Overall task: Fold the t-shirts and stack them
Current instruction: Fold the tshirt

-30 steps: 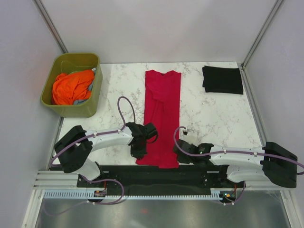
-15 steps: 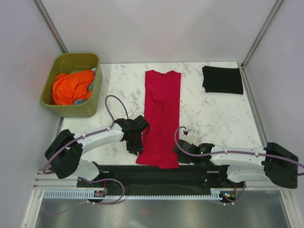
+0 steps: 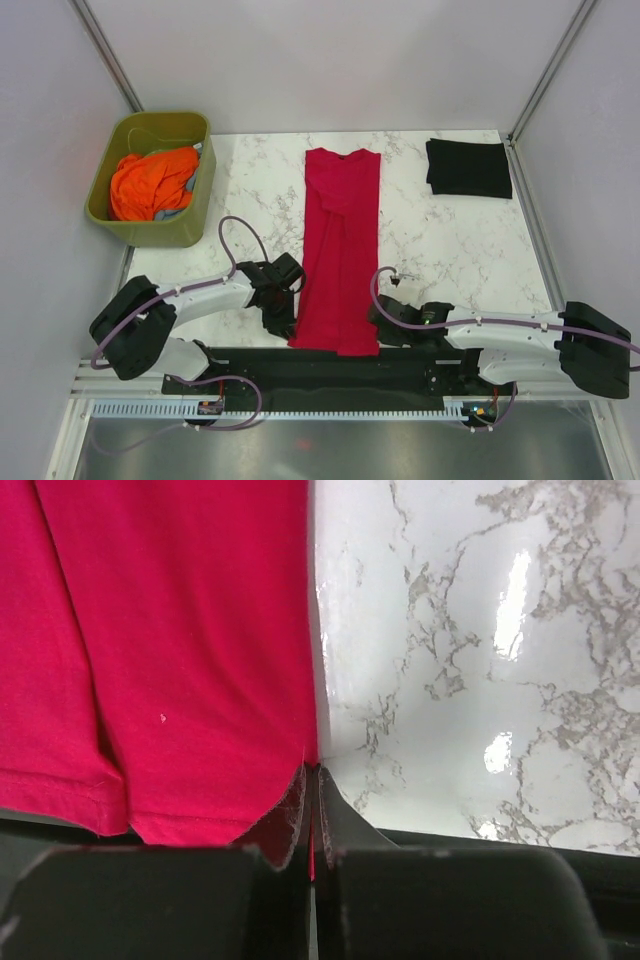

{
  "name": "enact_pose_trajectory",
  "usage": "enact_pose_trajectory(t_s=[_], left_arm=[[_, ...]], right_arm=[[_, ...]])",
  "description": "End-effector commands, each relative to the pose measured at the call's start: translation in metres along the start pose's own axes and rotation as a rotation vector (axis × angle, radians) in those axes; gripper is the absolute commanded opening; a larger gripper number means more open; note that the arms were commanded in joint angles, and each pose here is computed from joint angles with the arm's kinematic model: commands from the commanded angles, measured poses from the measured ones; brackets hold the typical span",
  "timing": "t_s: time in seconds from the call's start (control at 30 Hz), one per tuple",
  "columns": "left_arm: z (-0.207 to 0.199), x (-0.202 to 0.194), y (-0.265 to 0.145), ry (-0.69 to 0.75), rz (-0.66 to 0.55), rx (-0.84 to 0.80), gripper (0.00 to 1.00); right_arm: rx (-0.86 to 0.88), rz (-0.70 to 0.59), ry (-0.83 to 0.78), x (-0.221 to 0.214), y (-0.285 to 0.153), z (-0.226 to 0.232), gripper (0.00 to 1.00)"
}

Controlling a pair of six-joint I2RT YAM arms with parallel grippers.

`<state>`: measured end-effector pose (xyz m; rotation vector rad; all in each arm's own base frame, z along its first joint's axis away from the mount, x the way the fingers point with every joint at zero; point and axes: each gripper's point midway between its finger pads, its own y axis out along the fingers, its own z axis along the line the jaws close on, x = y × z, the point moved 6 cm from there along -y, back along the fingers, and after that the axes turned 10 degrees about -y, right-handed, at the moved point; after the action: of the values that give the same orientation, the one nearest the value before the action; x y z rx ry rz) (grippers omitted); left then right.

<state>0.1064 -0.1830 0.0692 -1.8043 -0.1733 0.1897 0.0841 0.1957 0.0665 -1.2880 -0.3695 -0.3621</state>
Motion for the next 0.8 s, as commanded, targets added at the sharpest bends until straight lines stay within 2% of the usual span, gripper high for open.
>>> enact_pose_trajectory(t_s=[0.0, 0.07, 0.1, 0.2, 0.3, 0.4, 0.77], left_arm=[[-0.005, -0.003, 0.003, 0.039, 0.012, -0.055, 0.23], [-0.007, -0.004, 0.001, 0.044, 0.01, -0.062, 0.24], [-0.008, -0.004, 0.0, 0.045, 0.007, -0.067, 0.28], [-0.01, -0.001, -0.008, 0.057, -0.027, -0.088, 0.36], [-0.01, 0.001, -0.016, 0.068, -0.061, -0.09, 0.39], [-0.009, -0.002, -0.015, 0.073, -0.036, -0.096, 0.39], [0.0, -0.011, -0.005, 0.063, -0.014, -0.125, 0.42]], right_arm=[[-0.02, -0.001, 0.022, -0.001, -0.004, -0.008, 0.0], [0.002, 0.003, 0.024, 0.002, -0.01, -0.003, 0.04], [0.017, -0.002, 0.029, 0.005, -0.014, 0.0, 0.13], [0.052, -0.007, 0.035, 0.014, -0.027, 0.011, 0.25], [0.083, 0.035, 0.046, 0.01, -0.03, 0.015, 0.31], [0.113, 0.079, 0.068, -0.001, -0.026, 0.014, 0.35], [0.111, 0.12, 0.095, -0.021, -0.017, 0.006, 0.47]])
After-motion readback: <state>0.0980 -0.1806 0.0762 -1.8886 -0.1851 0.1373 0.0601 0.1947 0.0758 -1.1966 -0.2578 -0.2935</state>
